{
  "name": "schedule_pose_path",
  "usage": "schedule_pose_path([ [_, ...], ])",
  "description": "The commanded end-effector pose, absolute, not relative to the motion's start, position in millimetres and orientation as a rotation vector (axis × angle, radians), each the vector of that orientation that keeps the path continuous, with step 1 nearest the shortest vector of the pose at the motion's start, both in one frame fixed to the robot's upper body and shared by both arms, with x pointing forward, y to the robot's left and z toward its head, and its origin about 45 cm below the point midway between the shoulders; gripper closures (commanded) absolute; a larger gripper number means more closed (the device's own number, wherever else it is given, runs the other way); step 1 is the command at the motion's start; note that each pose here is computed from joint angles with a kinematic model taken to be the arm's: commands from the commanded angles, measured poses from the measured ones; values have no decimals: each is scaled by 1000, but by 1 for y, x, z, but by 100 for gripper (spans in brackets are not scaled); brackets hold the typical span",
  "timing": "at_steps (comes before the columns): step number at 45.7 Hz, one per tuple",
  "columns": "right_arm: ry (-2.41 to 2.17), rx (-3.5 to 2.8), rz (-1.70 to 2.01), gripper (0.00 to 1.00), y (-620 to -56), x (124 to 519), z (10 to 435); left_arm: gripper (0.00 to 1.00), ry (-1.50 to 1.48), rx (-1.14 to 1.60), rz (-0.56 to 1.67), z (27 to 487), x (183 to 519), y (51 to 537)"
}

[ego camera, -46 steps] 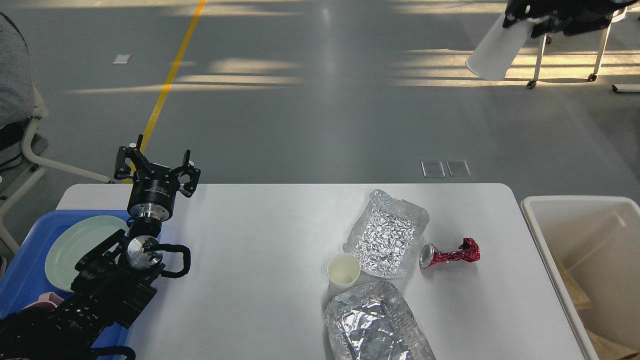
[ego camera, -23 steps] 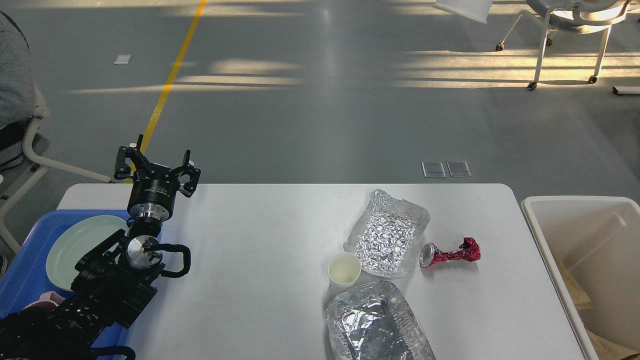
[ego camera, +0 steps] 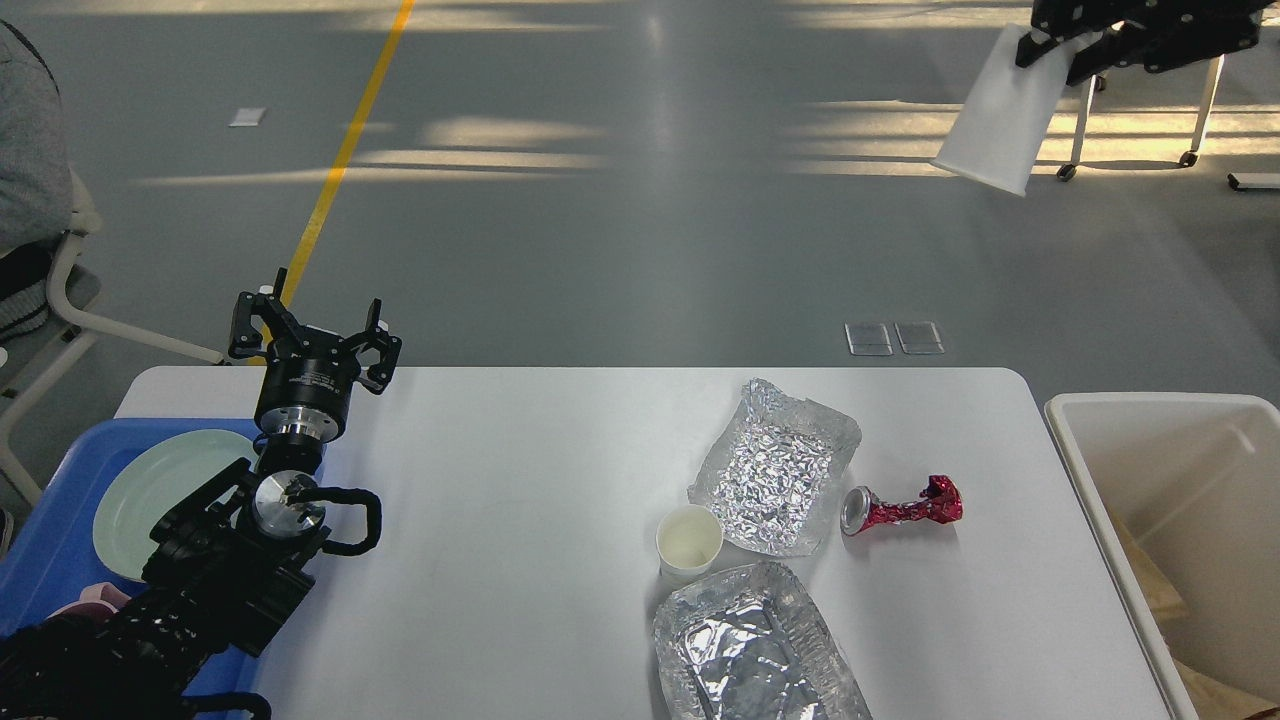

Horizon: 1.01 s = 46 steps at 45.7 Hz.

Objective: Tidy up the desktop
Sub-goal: 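Lower the white paper cup into the white bin and release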

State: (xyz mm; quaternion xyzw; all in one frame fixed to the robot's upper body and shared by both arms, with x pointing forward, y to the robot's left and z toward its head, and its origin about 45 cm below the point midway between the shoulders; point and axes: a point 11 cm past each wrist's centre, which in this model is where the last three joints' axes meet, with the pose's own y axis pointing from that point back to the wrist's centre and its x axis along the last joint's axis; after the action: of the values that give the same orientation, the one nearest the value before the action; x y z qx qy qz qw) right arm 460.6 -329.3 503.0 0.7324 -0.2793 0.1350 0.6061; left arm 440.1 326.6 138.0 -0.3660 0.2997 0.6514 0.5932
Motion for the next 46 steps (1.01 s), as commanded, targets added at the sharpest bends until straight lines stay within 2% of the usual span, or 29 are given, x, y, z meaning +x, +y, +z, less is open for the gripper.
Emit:
schedule_pose_path([
  [1, -675, 1653, 232, 63, -360, 464, 476, 0, 697, -851, 1514, 138, 440, 327],
  [15, -804, 1418, 61, 61, -453, 463, 364, 0, 697, -851, 1514, 138, 440, 327],
  [31, -766, 1016, 78, 55, -545, 404, 242, 0, 697, -851, 1514, 138, 440, 327],
  [35, -718, 972, 86, 47, -556, 390, 225, 0, 697, -851, 1514, 138, 440, 327],
  [38, -696, 961, 78, 38, -559, 383, 216, 0, 697, -851, 1514, 138, 440, 327],
  [42, -679, 958, 65, 16, -561, 377, 208, 0, 697, -851, 1514, 138, 440, 327],
  [46, -664, 957, 53, 0, -562, 371, 201, 0, 697, -851, 1514, 138, 440, 327],
])
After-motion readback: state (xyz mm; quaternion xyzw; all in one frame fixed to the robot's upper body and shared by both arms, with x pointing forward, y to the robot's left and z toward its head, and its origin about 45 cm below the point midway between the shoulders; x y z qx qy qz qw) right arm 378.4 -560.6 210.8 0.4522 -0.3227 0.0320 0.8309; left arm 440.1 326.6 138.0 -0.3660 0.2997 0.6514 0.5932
